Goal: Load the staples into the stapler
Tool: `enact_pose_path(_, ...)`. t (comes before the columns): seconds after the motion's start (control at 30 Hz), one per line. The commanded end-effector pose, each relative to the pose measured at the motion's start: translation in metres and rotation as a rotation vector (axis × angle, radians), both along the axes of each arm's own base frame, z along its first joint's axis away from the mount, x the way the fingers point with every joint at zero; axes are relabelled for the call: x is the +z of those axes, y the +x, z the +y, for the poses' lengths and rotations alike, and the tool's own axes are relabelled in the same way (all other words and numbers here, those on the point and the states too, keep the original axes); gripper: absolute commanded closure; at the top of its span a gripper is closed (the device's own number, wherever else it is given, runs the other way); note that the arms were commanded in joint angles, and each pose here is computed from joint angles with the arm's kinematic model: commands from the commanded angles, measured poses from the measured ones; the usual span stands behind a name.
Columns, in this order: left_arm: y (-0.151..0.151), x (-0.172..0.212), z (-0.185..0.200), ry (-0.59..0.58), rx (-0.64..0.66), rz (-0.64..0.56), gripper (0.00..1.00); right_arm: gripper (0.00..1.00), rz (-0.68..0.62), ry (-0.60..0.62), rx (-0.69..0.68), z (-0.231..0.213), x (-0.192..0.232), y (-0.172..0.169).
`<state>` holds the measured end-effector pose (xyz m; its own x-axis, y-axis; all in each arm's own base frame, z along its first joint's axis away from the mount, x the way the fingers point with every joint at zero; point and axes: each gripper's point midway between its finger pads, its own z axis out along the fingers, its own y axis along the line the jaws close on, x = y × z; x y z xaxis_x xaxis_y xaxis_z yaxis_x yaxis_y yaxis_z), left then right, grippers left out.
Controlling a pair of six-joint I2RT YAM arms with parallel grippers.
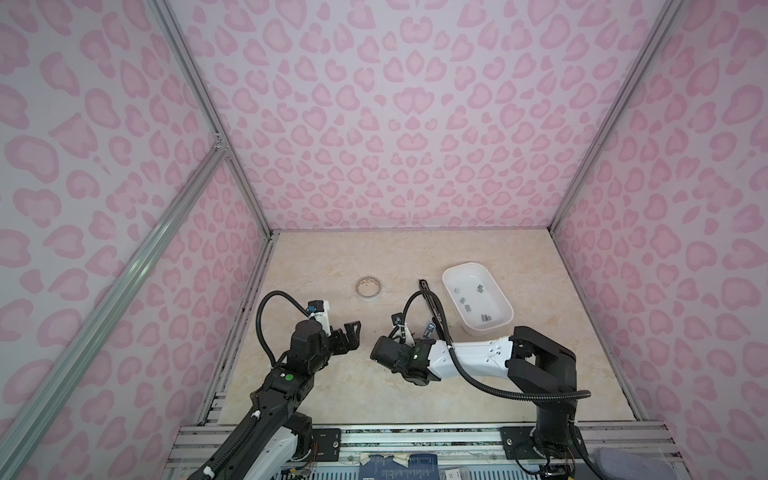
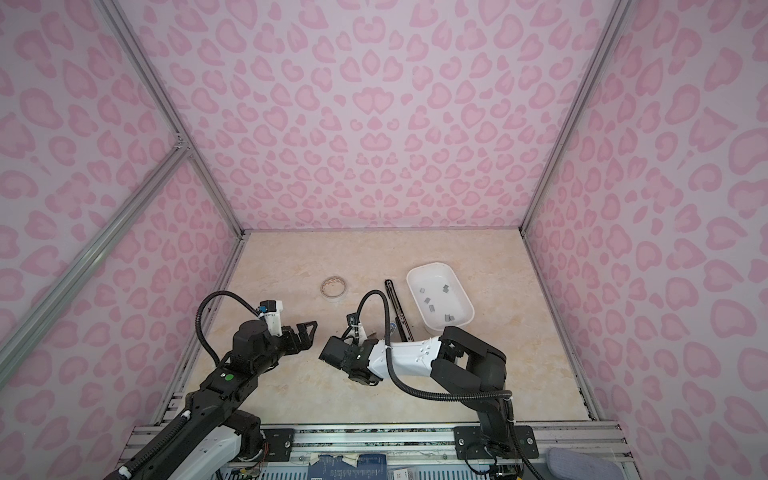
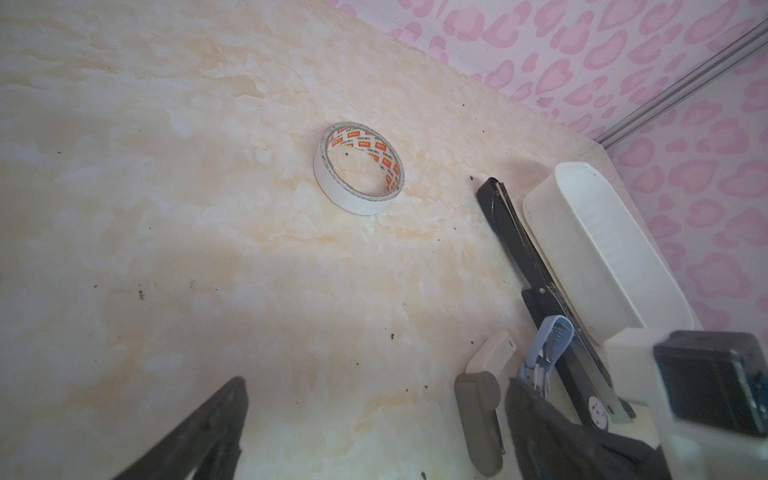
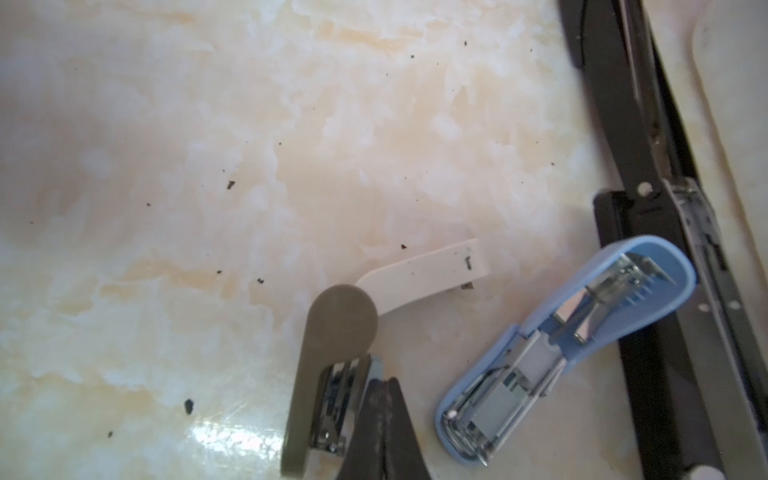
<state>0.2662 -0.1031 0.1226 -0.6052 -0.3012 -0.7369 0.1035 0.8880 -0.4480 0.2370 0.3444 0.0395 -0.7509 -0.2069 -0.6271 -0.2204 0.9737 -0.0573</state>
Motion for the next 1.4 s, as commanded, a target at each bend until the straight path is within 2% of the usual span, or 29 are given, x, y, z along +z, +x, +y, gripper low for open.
enact_pose_path(0.0,0.005,0.009,-0.004,-0.023,-0.010,-0.039,0.02,0.90,-0.026,0.034,-0.008,0.001,0.003,0.005)
enact_pose_path(0.23,0.005,0.011,-0.004,-0.025,-0.011,-0.044,0.02,0.81,-0.001,0.069,-0.005,0.003,-0.005,0.007)
enact_pose_path(0.5,0.005,0.011,-0.004,-0.026,-0.012,-0.044,0.02,0.79,0.008,0.069,-0.006,0.004,-0.011,0.008)
enact_pose_path(0.63,0.005,0.011,-0.004,-0.024,-0.012,-0.045,0.02,0.80,0.019,0.061,-0.010,0.002,-0.015,0.008)
enact_pose_path(0.8,0.005,0.011,-0.004,-0.023,-0.012,-0.045,0.02,0.88,0.022,0.051,-0.020,-0.004,-0.017,0.006)
enact_pose_path(1.13,0.005,0.011,-0.004,-0.024,-0.011,-0.047,0.02,0.85,0.041,0.066,-0.014,-0.001,-0.021,0.003)
enact_pose_path(1.37,0.005,0.011,-0.004,-0.024,-0.009,-0.045,0.02,0.91,0.033,0.077,-0.014,-0.002,-0.016,0.004)
